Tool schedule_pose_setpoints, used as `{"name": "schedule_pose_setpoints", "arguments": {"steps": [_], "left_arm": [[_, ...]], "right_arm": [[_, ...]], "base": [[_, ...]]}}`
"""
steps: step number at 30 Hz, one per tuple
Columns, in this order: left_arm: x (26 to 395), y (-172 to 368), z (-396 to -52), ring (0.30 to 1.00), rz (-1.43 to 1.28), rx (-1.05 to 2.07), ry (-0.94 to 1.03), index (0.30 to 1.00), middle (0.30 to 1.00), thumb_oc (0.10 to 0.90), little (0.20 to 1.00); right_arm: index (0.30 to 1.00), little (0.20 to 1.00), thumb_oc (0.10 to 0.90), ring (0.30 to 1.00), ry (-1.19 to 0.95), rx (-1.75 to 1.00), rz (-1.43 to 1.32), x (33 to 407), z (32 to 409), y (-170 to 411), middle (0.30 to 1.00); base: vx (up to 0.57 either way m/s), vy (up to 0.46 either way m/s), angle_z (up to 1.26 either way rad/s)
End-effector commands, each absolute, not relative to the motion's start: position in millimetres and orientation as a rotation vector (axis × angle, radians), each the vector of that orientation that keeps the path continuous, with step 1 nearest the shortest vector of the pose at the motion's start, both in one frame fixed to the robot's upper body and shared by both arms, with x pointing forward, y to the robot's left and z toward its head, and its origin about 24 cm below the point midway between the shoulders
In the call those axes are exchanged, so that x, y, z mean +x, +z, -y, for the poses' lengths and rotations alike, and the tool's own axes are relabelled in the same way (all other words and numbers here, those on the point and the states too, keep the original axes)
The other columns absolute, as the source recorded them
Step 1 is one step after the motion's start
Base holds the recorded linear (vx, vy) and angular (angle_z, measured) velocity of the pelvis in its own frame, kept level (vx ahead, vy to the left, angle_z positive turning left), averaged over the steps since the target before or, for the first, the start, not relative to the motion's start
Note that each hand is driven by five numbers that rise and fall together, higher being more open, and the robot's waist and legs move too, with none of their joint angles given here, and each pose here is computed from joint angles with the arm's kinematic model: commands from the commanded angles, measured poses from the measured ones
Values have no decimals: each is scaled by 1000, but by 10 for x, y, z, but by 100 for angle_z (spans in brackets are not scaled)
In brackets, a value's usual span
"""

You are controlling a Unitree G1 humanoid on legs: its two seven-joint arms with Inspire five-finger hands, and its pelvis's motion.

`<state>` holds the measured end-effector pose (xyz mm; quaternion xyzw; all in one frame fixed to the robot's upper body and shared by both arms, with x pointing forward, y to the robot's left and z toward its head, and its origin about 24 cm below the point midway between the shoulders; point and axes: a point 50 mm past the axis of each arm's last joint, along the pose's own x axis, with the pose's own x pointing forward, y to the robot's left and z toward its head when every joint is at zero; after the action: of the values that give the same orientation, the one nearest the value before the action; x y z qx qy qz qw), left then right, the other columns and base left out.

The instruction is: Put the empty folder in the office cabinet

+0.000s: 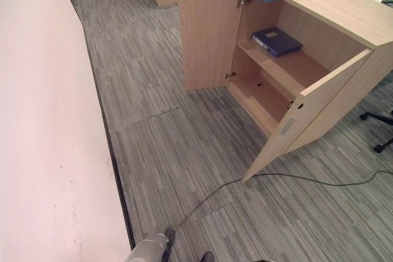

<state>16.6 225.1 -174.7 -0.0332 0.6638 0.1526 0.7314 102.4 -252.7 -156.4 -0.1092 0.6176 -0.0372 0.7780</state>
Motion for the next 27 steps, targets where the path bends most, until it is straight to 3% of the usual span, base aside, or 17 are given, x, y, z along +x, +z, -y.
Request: {"name": "schedule_pose_setpoints", "arguments": {"steps": [1, 9, 17, 27], "left_arm": [[2, -1707, -2433, 900, -1466, -55, 424, 900, 900, 800, 900], [-285, -1711, -2365, 900, -1530, -103, 481, 900, 900, 800, 900], [-235, -1676, -2515, 900, -1513, -18, 449, 900, 900, 800, 900], [36, -1648, -2638, 900, -1438, 88, 390, 900, 900, 800, 900]], "right_arm": [[900, 900, 800, 900, -79, -302, -1299, 1157, 2643, -1494, 900], [900, 900, 800, 900, 10, -340, -1374, 987, 2550, -1565, 900], [900, 900, 800, 900, 89, -339, -1421, 830, 2398, -1639, 900], [900, 900, 800, 900, 85, -341, -1261, 1331, 2286, -1538, 900]], "base": [[256, 108, -32], [368, 265, -55], [370, 391, -24], [223, 234, 28]]}}
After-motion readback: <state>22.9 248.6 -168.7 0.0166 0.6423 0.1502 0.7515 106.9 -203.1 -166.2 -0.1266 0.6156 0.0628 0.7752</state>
